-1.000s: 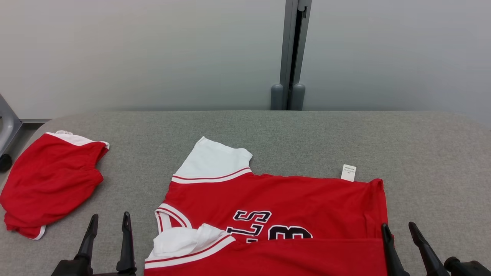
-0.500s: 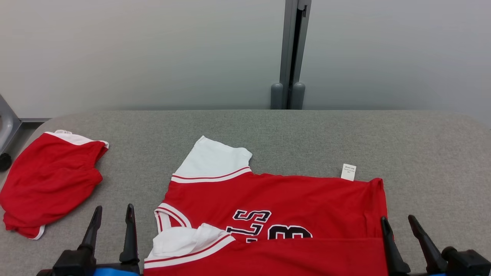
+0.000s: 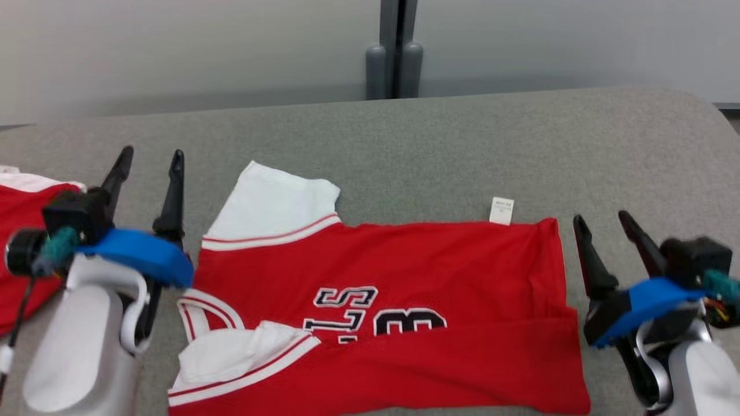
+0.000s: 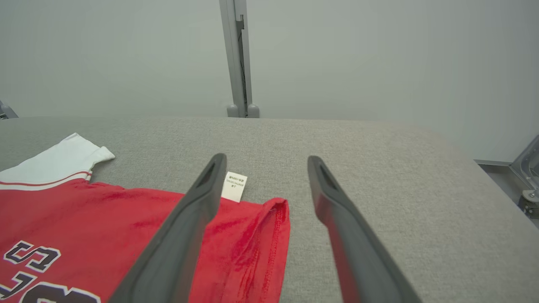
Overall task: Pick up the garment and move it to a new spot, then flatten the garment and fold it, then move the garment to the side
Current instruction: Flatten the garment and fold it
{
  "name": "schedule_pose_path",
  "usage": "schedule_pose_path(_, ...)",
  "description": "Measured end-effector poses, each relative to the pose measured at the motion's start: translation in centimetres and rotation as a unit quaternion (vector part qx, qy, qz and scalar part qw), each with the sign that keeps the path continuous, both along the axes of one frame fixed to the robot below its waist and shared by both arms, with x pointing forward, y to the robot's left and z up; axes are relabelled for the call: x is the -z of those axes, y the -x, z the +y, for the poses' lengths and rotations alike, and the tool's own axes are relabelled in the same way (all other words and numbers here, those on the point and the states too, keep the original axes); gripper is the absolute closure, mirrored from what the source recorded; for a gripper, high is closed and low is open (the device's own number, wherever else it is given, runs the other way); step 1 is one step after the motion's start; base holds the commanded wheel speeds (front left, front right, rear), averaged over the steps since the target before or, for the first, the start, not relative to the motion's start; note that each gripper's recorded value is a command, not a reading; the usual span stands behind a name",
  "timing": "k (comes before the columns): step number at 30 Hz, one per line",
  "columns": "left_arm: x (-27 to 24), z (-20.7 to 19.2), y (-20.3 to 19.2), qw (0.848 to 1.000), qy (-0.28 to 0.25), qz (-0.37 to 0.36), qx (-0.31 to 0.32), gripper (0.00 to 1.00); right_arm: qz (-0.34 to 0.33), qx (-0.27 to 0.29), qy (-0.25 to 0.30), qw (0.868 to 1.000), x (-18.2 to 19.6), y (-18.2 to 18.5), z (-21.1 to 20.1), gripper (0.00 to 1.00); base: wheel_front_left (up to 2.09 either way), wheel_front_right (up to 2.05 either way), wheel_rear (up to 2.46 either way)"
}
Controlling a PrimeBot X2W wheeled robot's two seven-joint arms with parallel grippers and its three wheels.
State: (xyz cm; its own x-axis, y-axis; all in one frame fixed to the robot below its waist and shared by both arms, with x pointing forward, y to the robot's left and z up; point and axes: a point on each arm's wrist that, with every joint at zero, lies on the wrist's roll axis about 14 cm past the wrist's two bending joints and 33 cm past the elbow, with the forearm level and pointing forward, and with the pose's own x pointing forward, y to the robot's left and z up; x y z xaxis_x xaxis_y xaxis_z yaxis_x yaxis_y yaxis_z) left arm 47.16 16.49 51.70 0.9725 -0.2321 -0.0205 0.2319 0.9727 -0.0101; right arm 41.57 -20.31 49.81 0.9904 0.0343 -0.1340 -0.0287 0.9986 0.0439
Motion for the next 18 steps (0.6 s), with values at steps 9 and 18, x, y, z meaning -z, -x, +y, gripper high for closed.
schedule_pose_path(9, 5.4, -3.6, -7.9, 0.993, -0.021, 0.103, 0.060, 0.00, 0.072, 0.006, 0.015, 0.997, 4.2, -4.7, -1.1, 0.00, 0.00, 0.00, 0.00)
schedule_pose_path(18, 13.7, -4.7, -9.9, 0.974, -0.030, 0.212, 0.075, 0.00, 0.103, 0.002, 0.014, 0.995, 7.6, -7.0, -0.8, 0.00, 0.00, 0.00, 0.00)
